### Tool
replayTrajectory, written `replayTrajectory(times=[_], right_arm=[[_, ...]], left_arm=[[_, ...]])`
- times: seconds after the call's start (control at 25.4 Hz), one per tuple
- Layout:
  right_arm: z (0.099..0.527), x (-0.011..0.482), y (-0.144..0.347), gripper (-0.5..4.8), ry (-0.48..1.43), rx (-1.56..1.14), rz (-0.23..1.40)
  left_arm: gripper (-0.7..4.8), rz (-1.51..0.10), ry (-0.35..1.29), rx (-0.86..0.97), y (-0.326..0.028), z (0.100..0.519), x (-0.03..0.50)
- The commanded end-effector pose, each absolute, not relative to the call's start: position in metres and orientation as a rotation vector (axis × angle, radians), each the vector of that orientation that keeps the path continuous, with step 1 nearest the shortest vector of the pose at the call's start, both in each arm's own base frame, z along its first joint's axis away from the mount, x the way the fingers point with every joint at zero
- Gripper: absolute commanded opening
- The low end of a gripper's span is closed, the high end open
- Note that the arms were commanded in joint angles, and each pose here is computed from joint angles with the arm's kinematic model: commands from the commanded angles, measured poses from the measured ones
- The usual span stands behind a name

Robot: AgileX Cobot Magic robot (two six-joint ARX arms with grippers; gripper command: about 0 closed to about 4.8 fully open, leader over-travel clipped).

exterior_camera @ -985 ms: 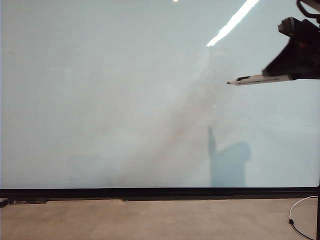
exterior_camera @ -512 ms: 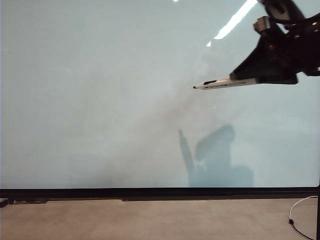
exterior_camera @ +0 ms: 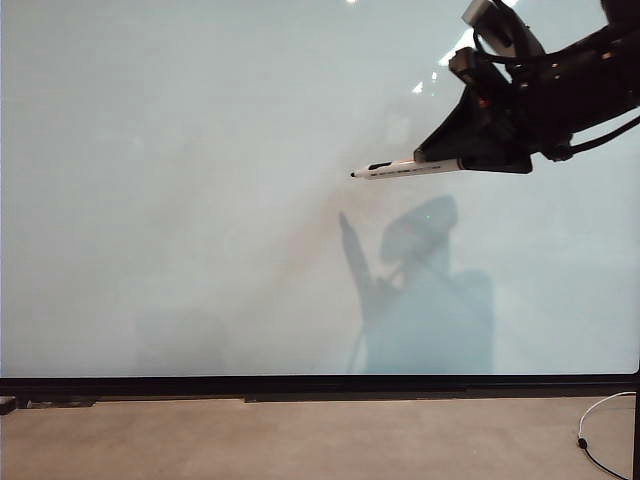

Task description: Pick up the pen on the shelf to the right of the whiteboard and draw a check mark.

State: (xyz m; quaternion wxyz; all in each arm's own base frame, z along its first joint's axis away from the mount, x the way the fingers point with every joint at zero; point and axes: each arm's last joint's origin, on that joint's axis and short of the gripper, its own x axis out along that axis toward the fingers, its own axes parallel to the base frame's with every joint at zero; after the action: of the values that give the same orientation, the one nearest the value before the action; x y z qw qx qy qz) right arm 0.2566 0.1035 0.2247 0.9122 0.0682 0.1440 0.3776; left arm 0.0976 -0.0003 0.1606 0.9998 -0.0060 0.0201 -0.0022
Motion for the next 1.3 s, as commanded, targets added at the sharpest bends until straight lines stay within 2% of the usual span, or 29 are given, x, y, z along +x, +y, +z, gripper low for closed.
replayTrajectory(times=[0.04,1.3], right_arm=[[0.229,0.261,0.106,-0.07,0.267,0.144,0.784],[0.222,0.273,0.109,-0.07,0.274,0.151,0.641]], left_arm=[[-0.04,-0.006,0.025,-0.008,0.0,0.163,0.097],[-0.05,-0.005,0.025,-0.008,0.0,0.163,0.097]])
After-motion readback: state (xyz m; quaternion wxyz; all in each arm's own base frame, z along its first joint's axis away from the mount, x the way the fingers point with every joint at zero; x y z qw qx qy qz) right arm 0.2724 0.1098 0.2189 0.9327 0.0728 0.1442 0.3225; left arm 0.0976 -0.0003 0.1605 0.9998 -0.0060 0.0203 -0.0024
